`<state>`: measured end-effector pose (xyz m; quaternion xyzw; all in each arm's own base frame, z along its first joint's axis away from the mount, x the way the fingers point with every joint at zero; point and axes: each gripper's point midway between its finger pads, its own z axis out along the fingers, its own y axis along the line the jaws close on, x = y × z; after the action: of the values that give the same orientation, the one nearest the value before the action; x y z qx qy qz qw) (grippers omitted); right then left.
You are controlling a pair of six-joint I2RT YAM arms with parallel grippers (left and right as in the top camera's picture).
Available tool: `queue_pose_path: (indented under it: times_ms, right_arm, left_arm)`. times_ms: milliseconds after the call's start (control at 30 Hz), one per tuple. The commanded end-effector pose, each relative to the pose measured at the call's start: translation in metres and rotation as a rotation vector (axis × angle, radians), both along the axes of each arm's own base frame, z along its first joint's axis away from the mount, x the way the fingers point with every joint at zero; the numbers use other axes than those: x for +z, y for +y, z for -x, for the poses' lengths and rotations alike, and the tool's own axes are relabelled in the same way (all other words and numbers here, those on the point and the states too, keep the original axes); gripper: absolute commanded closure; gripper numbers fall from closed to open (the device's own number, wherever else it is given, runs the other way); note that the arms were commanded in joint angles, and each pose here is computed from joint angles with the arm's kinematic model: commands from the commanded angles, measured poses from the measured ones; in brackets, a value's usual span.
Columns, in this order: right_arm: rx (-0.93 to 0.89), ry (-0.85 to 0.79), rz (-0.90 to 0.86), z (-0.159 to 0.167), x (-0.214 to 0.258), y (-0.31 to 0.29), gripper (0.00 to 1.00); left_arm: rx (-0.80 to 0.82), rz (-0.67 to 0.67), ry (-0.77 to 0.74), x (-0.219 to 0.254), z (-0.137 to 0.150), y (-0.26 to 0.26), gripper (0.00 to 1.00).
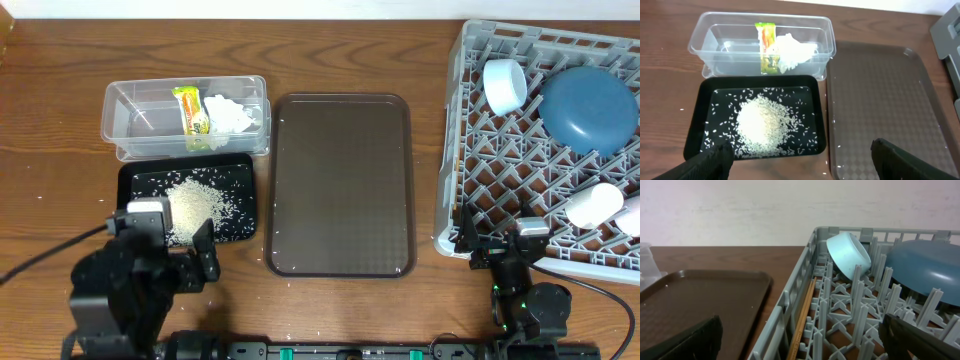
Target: Sort waste into correct bins and load items into the dishwasher rack
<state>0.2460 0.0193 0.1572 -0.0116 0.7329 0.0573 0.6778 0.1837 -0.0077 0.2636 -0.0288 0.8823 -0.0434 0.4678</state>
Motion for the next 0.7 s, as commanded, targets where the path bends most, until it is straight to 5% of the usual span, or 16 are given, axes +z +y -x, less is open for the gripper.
queue_pose_path:
  times_ms: [0, 267, 667]
  right_arm:
    - [0.018, -0.001, 0.012, 0.001, 0.000, 0.004, 0.01]
    - [0.018, -0.001, 0.012, 0.001, 0.000, 0.004, 0.01]
    - [0.018, -0.001, 0.012, 0.001, 0.000, 0.004, 0.01]
  left_arm:
    - [0.021, -0.027, -0.014, -0.015, 0.007, 0.006, 0.09]
    - [0.045, -0.030, -0.178, -0.076, -0.014, 0.011, 0.09]
    - [0.072, -0.049, -0.505, -0.104, -0.060, 0.019, 0.09]
